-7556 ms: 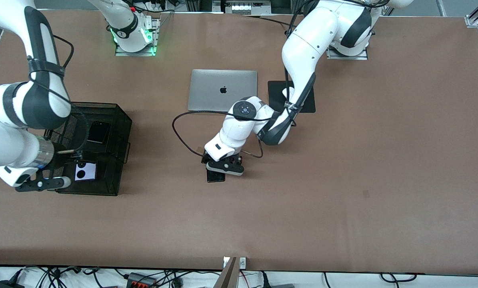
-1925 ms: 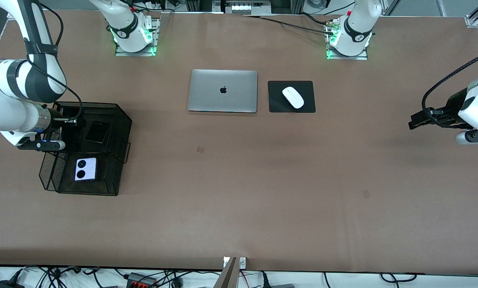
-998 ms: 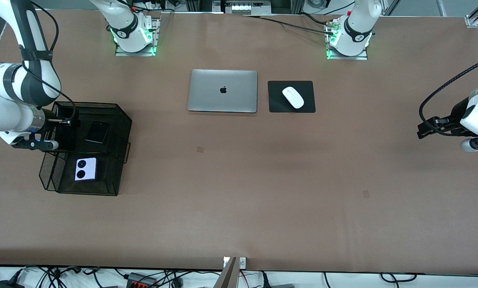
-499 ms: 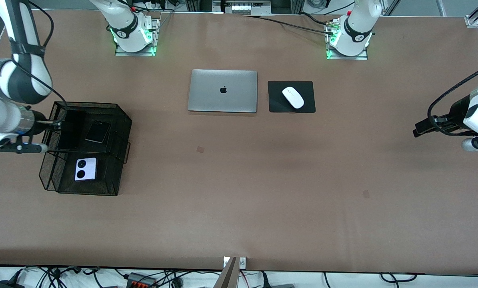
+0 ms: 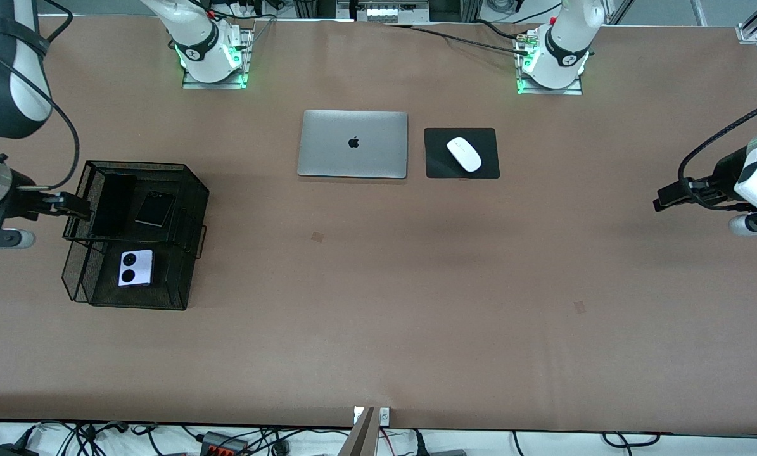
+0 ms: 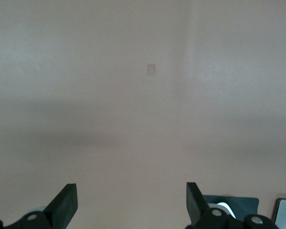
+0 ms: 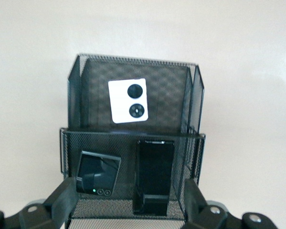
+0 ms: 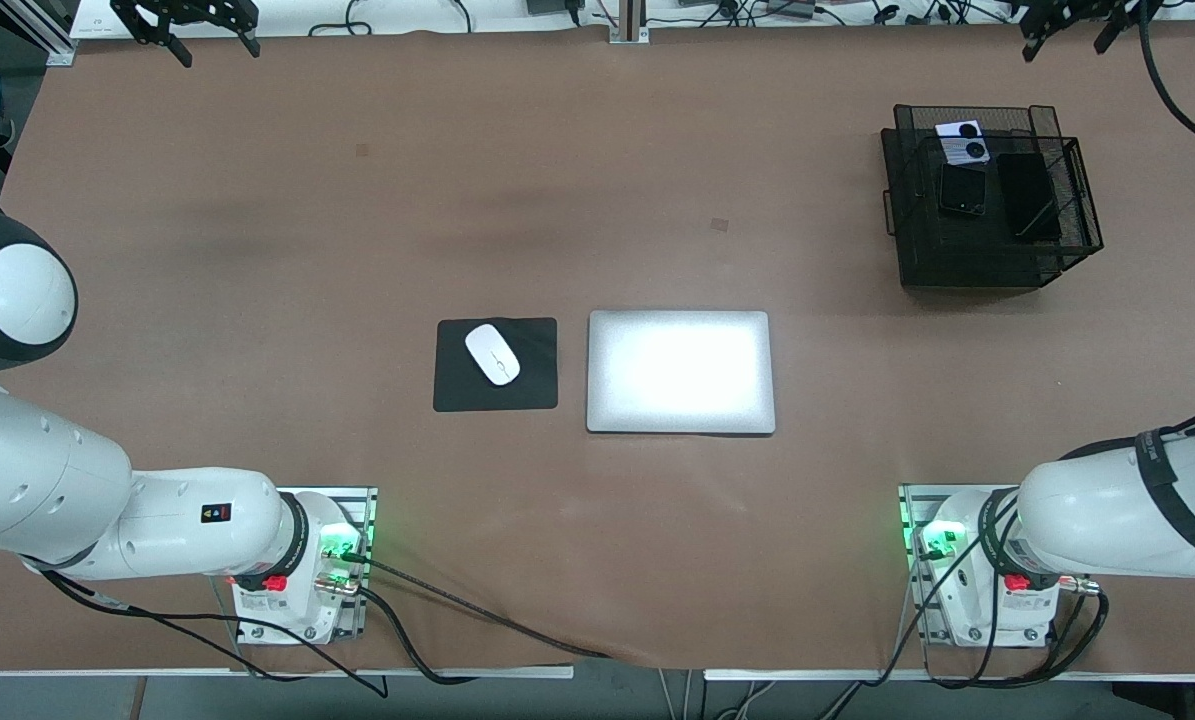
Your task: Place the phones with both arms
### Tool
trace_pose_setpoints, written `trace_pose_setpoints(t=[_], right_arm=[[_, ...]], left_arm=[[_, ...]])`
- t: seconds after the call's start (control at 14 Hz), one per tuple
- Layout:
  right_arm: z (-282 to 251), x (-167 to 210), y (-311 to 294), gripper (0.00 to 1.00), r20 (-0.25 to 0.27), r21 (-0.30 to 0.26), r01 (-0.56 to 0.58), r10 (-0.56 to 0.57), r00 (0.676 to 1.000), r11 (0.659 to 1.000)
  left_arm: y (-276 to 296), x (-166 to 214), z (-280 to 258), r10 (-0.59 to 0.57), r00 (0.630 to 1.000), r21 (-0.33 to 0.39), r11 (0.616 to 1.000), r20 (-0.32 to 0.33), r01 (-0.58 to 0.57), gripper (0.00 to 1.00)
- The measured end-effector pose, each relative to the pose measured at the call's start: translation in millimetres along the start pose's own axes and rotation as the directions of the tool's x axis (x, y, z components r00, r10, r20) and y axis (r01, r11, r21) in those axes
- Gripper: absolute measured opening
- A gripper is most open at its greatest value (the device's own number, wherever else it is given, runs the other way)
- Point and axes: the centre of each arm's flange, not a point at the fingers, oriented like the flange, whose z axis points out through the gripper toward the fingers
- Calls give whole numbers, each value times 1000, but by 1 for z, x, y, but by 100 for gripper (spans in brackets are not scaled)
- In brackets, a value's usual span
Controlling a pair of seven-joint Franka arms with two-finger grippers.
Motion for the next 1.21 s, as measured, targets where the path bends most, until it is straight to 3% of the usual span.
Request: trace_pose_setpoints(t=[0.36, 0.78, 1.21], right_arm=[[-29, 5, -1, 100, -61, 40, -13, 15, 998, 999], [-35, 4, 0, 100, -53, 52, -16, 19, 998, 999], [-78, -10, -21, 100, -115, 56, 11, -4, 993, 998]], left_arm=[[-2, -1, 0, 8, 1000, 17, 1000, 15, -8, 100], [-1, -1, -1, 20, 1000, 18, 1000, 17, -20, 100], [-2, -1, -1, 19, 1000, 18, 1000, 18, -20, 100]])
